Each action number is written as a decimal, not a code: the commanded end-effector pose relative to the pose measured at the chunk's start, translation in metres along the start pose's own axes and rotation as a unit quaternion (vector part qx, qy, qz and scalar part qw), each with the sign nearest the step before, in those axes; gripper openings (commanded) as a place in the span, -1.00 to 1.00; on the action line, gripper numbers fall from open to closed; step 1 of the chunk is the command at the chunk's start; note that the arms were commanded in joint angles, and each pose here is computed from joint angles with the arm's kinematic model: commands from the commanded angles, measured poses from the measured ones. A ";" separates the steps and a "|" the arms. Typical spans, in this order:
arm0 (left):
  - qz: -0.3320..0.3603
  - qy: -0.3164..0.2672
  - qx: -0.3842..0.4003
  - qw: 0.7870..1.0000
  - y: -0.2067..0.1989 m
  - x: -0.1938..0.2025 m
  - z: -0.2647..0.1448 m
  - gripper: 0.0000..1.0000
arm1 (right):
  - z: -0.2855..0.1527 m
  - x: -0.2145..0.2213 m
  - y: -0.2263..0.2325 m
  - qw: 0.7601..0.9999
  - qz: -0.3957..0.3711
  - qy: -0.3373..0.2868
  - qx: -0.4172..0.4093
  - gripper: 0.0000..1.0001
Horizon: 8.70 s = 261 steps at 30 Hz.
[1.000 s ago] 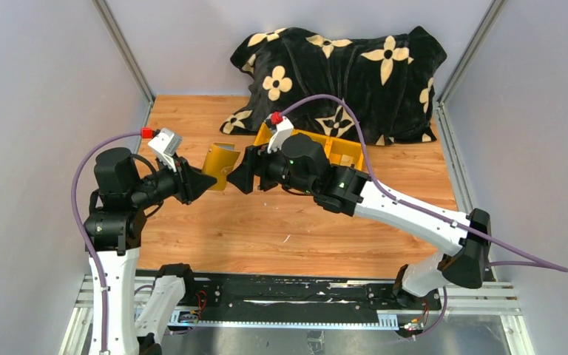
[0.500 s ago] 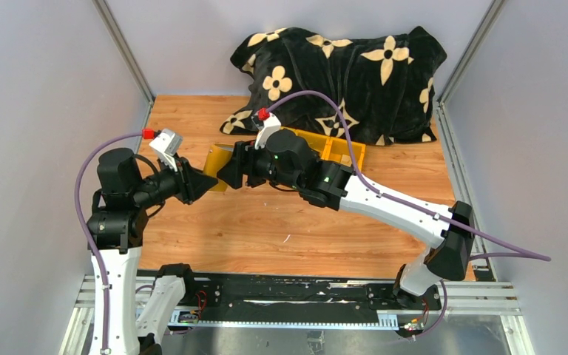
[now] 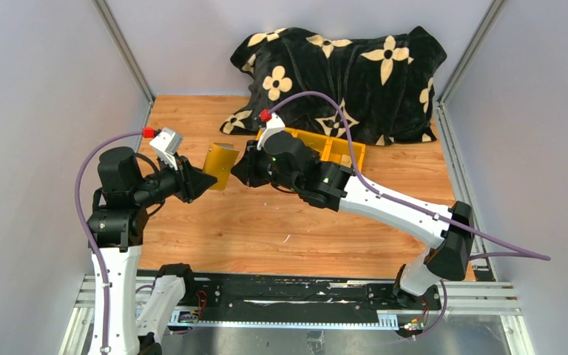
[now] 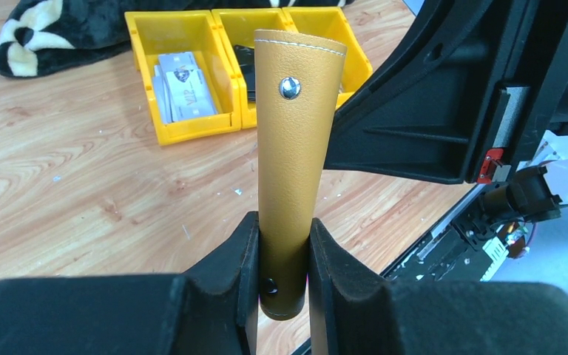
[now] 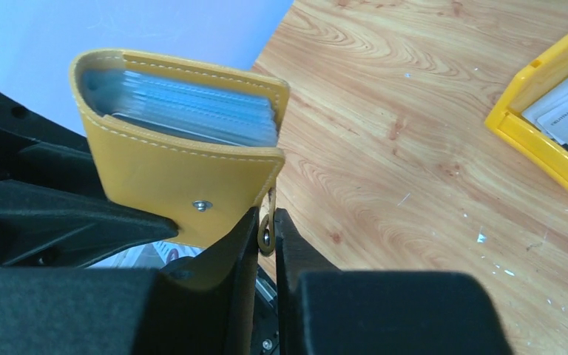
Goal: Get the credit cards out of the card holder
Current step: Open the card holder at the center of the board.
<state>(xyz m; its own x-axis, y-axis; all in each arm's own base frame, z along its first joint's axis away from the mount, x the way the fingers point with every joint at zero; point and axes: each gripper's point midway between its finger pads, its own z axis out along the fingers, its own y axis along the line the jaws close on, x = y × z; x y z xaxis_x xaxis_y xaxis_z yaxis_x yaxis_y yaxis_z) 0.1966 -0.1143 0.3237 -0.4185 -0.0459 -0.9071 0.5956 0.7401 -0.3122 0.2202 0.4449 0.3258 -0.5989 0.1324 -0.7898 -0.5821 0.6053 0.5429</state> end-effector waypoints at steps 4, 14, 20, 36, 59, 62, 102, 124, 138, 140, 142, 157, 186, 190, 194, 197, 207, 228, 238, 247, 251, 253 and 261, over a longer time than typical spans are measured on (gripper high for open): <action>0.044 -0.028 0.006 0.999 -0.008 -0.018 -0.006 -0.83 | -0.014 -0.007 -0.017 0.999 -0.014 -0.022 0.042 -0.73; 0.054 -0.036 0.023 0.998 -0.018 -0.024 -0.010 -0.83 | -0.032 -0.006 -0.025 0.999 -0.021 -0.021 0.041 -0.02; 0.048 -0.036 0.058 0.996 -0.032 -0.024 -0.013 -0.81 | -0.032 -0.003 -0.016 0.999 -0.040 0.011 -0.018 0.25; 0.041 -0.038 0.120 0.991 -0.059 -0.028 -0.021 -0.81 | -0.038 -0.004 0.000 0.990 -0.040 0.055 -0.125 -0.26; 0.078 -0.054 0.040 0.995 -0.035 -0.027 -0.022 1.00 | -0.091 -0.049 -0.010 0.972 -0.226 0.004 -0.056 -1.00; 0.070 -0.050 0.042 0.995 -0.034 -0.023 -0.020 1.00 | -0.091 -0.043 -0.007 0.963 -0.265 0.010 -0.039 -1.00; 0.190 -0.132 -0.062 0.971 -0.008 -0.022 -0.035 -0.14 | -0.043 -0.049 0.093 0.949 -0.277 -0.081 0.126 -1.00; 0.158 -0.127 0.091 0.975 -0.068 -0.035 -0.038 -1.00 | -0.108 -0.031 0.057 0.970 -0.222 -0.039 -0.093 0.39; 0.074 -0.105 0.195 0.972 -0.114 -0.056 -0.055 -1.00 | -0.137 0.026 0.027 0.926 -0.267 -0.078 -0.256 0.72; 0.073 -0.106 0.199 0.971 -0.118 -0.057 -0.058 -1.00 | -0.130 0.032 0.027 0.923 -0.267 -0.067 -0.269 0.72; 0.074 -0.108 0.202 0.971 -0.122 -0.058 -0.062 -1.00 | -0.125 0.033 0.027 0.923 -0.264 -0.061 -0.274 0.73; 0.073 -0.108 0.214 0.968 -0.131 -0.060 -0.068 -1.00 | -0.100 0.021 0.024 0.925 -0.272 -0.073 -0.254 0.74; 0.056 -0.088 0.239 0.965 -0.134 -0.054 -0.067 -1.00 | -0.129 -0.051 0.090 0.885 -0.216 -0.193 -0.363 0.75; 0.054 -0.085 0.241 0.965 -0.133 -0.053 -0.066 -1.00 | -0.137 -0.051 0.093 0.882 -0.210 -0.195 -0.375 0.73; 0.048 -0.081 0.244 0.965 -0.132 -0.052 -0.065 -1.00 | -0.136 -0.053 0.096 0.884 -0.202 -0.190 -0.376 0.50; 0.050 -0.080 0.247 0.964 -0.134 -0.051 -0.066 -1.00 | -0.130 -0.054 0.099 0.890 -0.192 -0.175 -0.376 0.08; 0.076 -0.116 0.207 0.969 -0.130 -0.058 -0.069 0.13 | -0.137 -0.062 0.098 0.907 -0.166 -0.156 -0.355 -1.00; 0.111 -0.125 0.167 0.972 -0.118 -0.044 -0.066 0.46 | -0.172 -0.064 0.120 0.903 -0.100 -0.101 -0.406 -1.00; 0.102 -0.111 0.194 0.970 -0.124 -0.037 -0.067 -0.05 | -0.167 -0.052 0.138 0.883 -0.065 -0.051 -0.462 -1.00; 0.072 -0.078 0.248 0.963 -0.136 -0.026 -0.070 -1.00 | -0.159 -0.052 0.145 0.877 -0.046 -0.031 -0.478 -0.82; 0.059 -0.076 0.251 0.963 -0.140 -0.034 -0.073 -1.00 | -0.156 -0.046 0.135 0.881 -0.044 -0.030 -0.470 0.05; 0.051 -0.078 0.244 0.965 -0.140 -0.041 -0.073 -1.00 | -0.157 -0.038 0.128 0.879 -0.049 -0.029 -0.474 0.21; -0.034 -0.124 0.272 0.954 -0.156 -0.078 -0.082 -1.00 | -0.161 0.009 0.092 0.882 -0.069 -0.021 -0.466 0.31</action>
<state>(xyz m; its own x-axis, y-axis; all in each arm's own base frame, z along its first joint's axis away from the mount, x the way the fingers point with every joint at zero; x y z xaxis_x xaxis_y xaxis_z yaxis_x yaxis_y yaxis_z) 0.0901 -0.1673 0.4357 -0.3067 -0.1760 -0.9354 0.8719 0.3422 -0.3503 0.0783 0.3895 0.4159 -0.5365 0.1099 -0.8367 -0.8274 -0.2636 0.4959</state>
